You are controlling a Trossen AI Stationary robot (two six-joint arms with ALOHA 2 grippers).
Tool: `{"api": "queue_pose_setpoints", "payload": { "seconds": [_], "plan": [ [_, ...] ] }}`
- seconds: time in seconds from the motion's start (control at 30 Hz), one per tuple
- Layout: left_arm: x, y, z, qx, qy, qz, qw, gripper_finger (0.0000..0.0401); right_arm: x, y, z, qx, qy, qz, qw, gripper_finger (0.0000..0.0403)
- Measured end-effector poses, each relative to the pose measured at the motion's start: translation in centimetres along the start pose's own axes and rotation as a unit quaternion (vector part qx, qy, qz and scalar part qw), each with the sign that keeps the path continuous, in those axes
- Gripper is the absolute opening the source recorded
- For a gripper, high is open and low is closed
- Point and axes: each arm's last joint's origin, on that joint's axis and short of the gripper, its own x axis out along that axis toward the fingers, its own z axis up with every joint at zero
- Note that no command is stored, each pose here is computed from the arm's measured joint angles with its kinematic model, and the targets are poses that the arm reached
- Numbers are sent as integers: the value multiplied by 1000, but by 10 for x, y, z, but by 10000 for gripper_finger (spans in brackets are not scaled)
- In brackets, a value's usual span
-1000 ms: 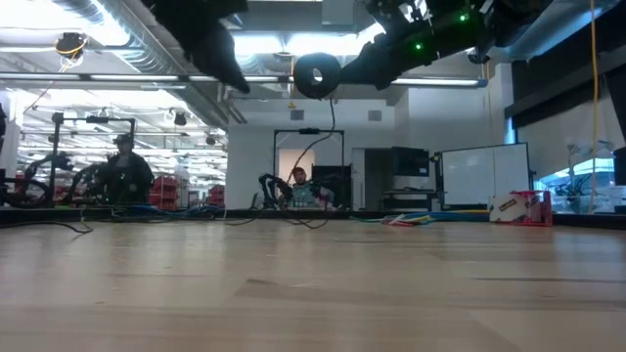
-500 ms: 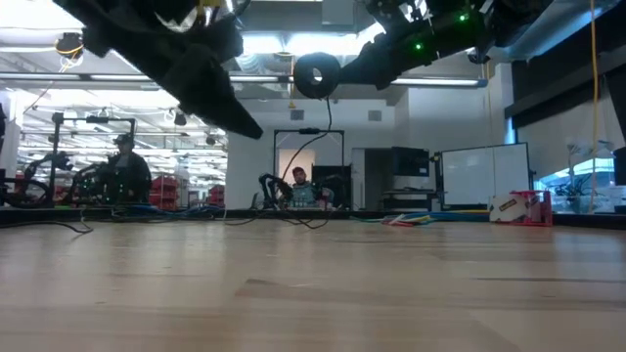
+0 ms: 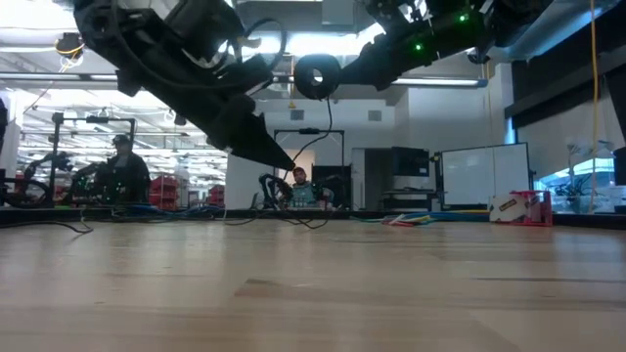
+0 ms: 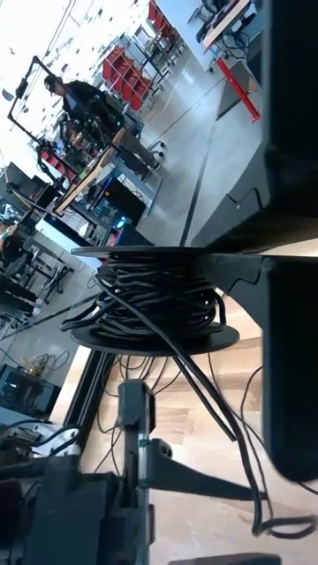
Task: Coiling cords
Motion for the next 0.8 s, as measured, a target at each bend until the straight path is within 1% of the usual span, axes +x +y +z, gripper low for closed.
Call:
{"api": "queue_pose_setpoints", "payload": {
  "seconds": [0.1, 0.17, 0.23, 0.33, 0.37, 0.5, 0.6, 0.73, 0.8],
  "plan": [
    [3, 1, -1, 0, 5, 3, 1000, 126, 0, 0, 0, 0, 0, 0, 1000, 7],
    [4, 1, -2, 5, 8, 3, 1000, 113, 0, 0, 0, 0, 0, 0, 1000, 7],
    [4, 1, -1, 7, 5, 4, 1000, 85, 0, 0, 0, 0, 0, 0, 1000, 7],
    [4, 2, 1, 9, -7, 5, 1000, 26, 0, 0, 0, 0, -2, -1, 1000, 7],
    [4, 3, 2, 8, -14, 7, 1000, 14, 0, 0, 0, 0, -2, -1, 1000, 7],
    [6, 11, 2, 4, -9, 25, 1000, 9, 0, 0, 0, 1, -2, -1, 1000, 7],
    [8, 21, 0, -1, 1, 66, 998, 3, 0, 0, 1, 2, -10, 7, 1000, 7],
    [10, 39, -5, -10, 21, 135, 991, 5, 0, 0, 3, 10, -26, 21, 999, 7],
    [11, 47, -8, -16, 31, 154, 987, 3, 0, 1, 3, 13, -30, 29, 999, 7]
  ]
}}
